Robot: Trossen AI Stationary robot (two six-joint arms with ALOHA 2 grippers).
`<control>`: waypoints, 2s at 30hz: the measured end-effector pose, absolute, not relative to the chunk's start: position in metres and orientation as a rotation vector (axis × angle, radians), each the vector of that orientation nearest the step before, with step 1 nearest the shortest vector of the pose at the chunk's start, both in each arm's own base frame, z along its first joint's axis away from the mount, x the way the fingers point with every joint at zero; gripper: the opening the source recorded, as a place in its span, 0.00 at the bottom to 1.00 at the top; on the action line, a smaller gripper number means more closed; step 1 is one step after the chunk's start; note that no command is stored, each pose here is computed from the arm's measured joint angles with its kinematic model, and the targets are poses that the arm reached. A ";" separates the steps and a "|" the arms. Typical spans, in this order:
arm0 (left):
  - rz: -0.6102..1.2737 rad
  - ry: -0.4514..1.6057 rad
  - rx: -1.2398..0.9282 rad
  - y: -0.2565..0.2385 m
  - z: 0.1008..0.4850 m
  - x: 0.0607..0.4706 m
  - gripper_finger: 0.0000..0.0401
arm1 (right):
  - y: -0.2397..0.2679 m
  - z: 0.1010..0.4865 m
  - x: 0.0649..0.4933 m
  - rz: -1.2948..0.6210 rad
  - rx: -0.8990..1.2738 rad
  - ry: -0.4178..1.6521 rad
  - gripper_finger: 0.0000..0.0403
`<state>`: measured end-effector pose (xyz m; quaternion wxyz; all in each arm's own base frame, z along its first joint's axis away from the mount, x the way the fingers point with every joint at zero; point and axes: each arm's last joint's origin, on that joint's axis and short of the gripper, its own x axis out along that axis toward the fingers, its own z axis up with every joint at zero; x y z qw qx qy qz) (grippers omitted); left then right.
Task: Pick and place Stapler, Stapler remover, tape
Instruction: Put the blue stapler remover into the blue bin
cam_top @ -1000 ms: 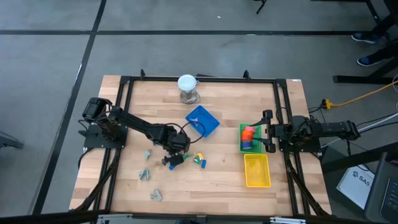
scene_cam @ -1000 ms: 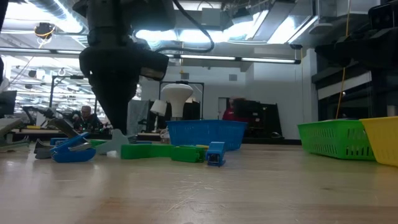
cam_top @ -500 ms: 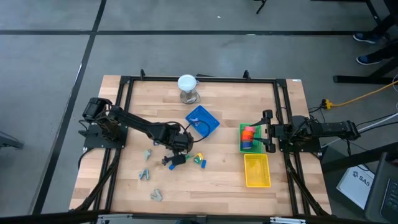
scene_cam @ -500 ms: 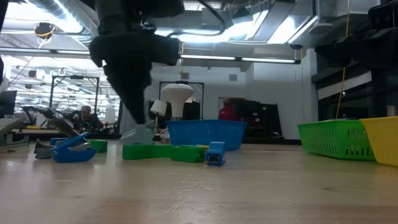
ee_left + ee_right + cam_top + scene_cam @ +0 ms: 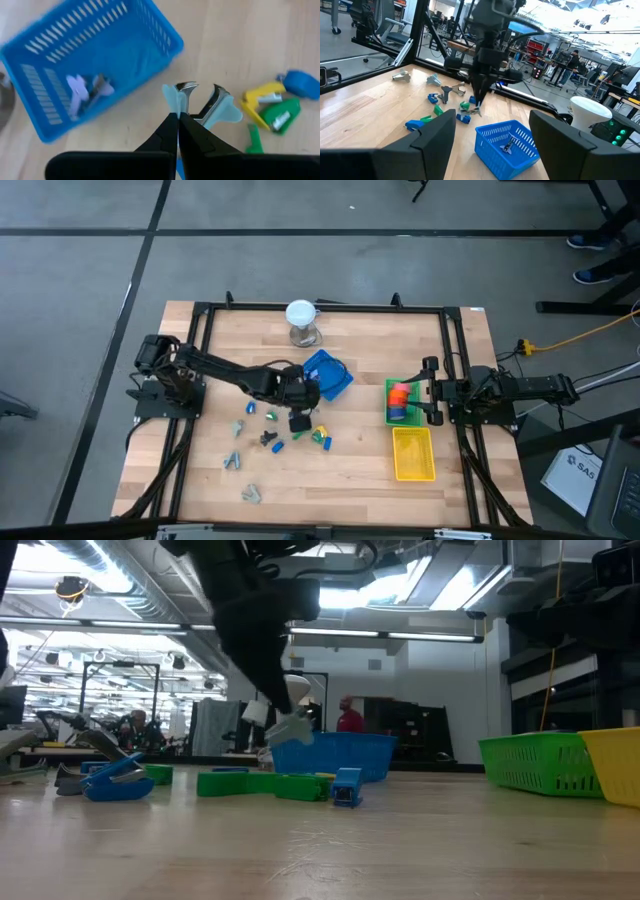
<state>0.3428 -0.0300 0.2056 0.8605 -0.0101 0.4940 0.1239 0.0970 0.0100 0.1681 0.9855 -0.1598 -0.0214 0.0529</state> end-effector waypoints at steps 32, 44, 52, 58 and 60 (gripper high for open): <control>0.496 0.771 0.120 0.039 0.227 0.362 0.01 | 0.010 0.168 0.097 0.106 -0.321 -0.043 0.64; 0.536 0.917 0.357 0.044 0.177 0.379 0.01 | 0.010 0.168 0.097 0.106 -0.321 -0.044 0.64; 0.538 0.939 0.384 0.044 0.172 0.380 0.01 | 0.010 0.168 0.097 0.106 -0.321 -0.044 0.64; 0.516 0.946 0.376 0.044 0.171 0.379 0.02 | 0.010 0.168 0.097 0.106 -0.321 -0.043 0.64; 0.518 0.945 0.376 0.044 0.171 0.379 0.04 | 0.010 0.168 0.097 0.106 -0.321 -0.043 0.64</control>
